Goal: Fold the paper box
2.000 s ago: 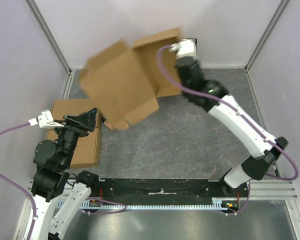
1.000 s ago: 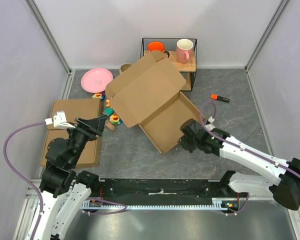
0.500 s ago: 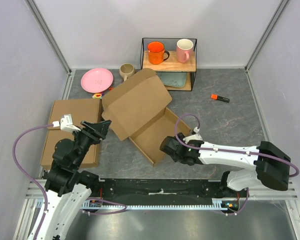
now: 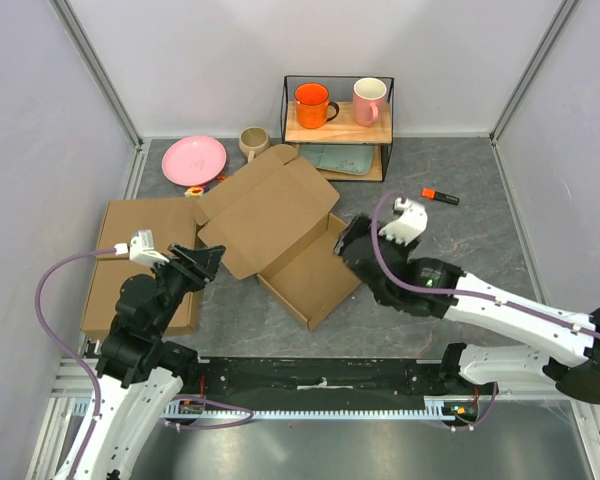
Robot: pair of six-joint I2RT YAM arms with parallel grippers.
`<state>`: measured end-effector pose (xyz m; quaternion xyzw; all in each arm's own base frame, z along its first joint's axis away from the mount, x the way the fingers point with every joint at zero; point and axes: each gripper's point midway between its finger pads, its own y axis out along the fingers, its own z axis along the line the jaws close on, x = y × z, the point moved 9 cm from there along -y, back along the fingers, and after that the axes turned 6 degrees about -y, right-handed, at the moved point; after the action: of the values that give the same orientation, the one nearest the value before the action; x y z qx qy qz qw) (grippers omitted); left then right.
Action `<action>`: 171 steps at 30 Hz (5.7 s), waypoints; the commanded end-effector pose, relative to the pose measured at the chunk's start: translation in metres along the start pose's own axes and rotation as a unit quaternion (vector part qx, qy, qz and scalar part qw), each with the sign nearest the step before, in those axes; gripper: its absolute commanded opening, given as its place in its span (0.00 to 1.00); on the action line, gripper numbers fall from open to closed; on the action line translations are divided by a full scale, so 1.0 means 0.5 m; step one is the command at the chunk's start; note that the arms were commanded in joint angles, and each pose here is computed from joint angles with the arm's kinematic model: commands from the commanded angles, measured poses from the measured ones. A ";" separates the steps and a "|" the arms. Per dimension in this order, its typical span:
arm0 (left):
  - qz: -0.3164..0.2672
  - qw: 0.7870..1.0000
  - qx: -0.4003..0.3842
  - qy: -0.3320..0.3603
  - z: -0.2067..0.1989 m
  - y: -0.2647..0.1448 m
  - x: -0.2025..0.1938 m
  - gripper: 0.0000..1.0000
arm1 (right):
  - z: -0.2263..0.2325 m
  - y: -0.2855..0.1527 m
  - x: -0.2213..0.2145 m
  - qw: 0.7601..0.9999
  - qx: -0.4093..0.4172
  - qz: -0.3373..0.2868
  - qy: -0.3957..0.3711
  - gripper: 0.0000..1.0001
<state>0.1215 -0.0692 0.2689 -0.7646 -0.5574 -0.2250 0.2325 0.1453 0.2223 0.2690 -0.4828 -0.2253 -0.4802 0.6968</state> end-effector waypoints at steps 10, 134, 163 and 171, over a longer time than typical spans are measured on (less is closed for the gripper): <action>0.100 0.993 0.064 -0.022 0.077 0.037 -0.083 0.60 | -0.084 0.271 0.188 0.966 -0.035 -0.061 -0.247 0.98; 0.107 0.994 0.031 -0.025 0.076 0.045 -0.094 0.61 | -0.276 0.549 0.447 0.969 -0.231 -0.005 0.083 0.77; 0.098 0.994 0.049 0.001 0.082 0.076 -0.090 0.61 | -0.428 0.730 0.416 0.913 -0.365 0.141 -0.113 0.71; 0.106 0.994 0.029 -0.012 0.079 0.067 -0.096 0.61 | -0.442 0.698 0.387 0.896 -0.382 0.187 -0.131 0.70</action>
<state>0.1439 -0.0885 0.1917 -0.8110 -0.4797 -0.1457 0.3015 0.5243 -0.0269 0.1661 -0.7745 -0.0373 -0.3612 0.5179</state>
